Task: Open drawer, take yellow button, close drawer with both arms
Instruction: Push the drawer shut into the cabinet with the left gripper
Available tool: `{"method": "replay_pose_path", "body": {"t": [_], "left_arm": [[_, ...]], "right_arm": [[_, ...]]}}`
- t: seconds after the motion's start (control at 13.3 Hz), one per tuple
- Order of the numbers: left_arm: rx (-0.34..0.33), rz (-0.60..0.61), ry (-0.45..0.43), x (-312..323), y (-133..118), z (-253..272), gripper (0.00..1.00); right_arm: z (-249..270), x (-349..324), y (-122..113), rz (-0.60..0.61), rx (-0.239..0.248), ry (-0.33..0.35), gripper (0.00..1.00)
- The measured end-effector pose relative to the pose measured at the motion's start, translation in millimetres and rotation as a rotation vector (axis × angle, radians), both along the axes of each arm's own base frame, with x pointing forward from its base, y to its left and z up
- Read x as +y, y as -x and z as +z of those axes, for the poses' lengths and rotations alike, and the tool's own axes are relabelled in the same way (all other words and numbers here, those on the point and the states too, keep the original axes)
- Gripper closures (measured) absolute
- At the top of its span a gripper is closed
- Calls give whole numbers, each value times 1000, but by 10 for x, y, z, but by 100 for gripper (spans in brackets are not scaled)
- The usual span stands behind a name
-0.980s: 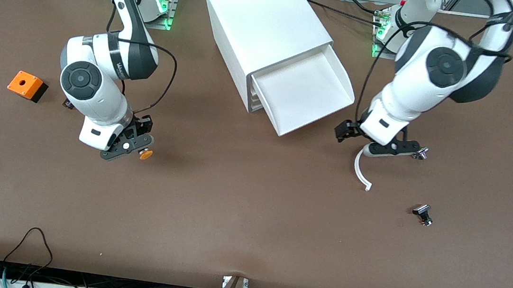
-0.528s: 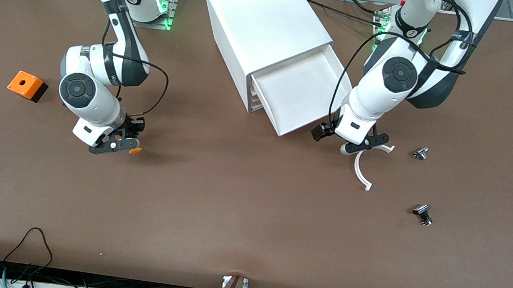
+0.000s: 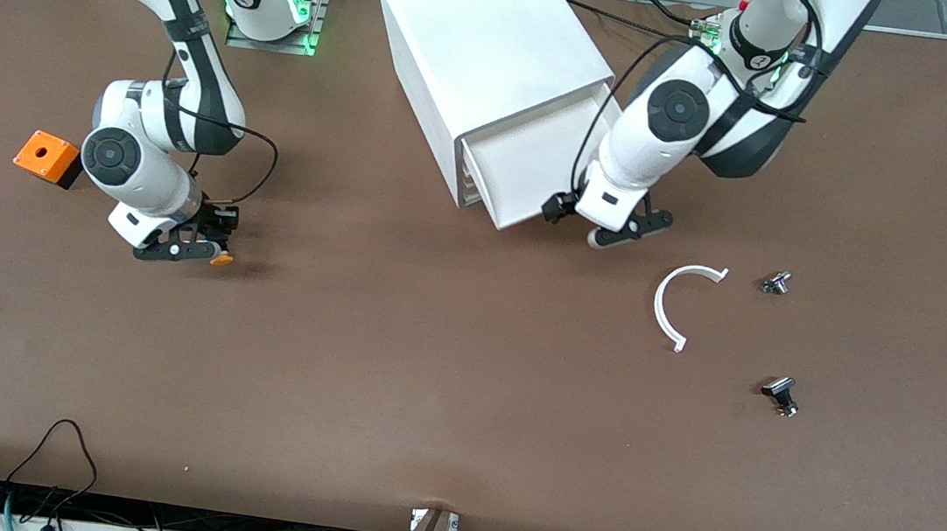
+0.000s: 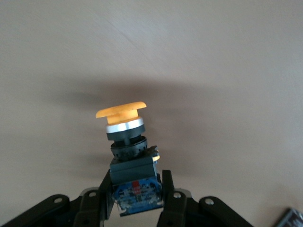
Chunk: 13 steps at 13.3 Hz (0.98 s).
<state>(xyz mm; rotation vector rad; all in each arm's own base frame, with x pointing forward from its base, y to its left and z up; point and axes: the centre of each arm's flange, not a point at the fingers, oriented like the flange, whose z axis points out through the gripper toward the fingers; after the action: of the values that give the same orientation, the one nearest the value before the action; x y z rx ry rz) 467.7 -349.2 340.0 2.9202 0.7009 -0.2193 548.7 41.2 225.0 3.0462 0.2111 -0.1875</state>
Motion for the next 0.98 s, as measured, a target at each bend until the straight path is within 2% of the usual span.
{"method": "replay_pose_path", "body": {"t": [0.23, 0.38, 0.75, 0.91, 0.98], "left_arm": [[50, -28, 10, -272, 397, -68, 0], [85, -26, 30, -378, 568, -83, 0], [139, -30, 58, -543, 859, -111, 0], [139, -28, 54, -544, 885, -112, 0], [140, -28, 53, -538, 888, -120, 0]], "right_arm": [[-81, -466, 136, -75, 22, -1, 57], [-105, -674, 166, -98, 25, -4, 57], [-163, -758, 205, -111, 14, -6, 57], [-178, -763, 205, -112, 11, -5, 53], [-178, -766, 205, -112, 11, -5, 47]]}}
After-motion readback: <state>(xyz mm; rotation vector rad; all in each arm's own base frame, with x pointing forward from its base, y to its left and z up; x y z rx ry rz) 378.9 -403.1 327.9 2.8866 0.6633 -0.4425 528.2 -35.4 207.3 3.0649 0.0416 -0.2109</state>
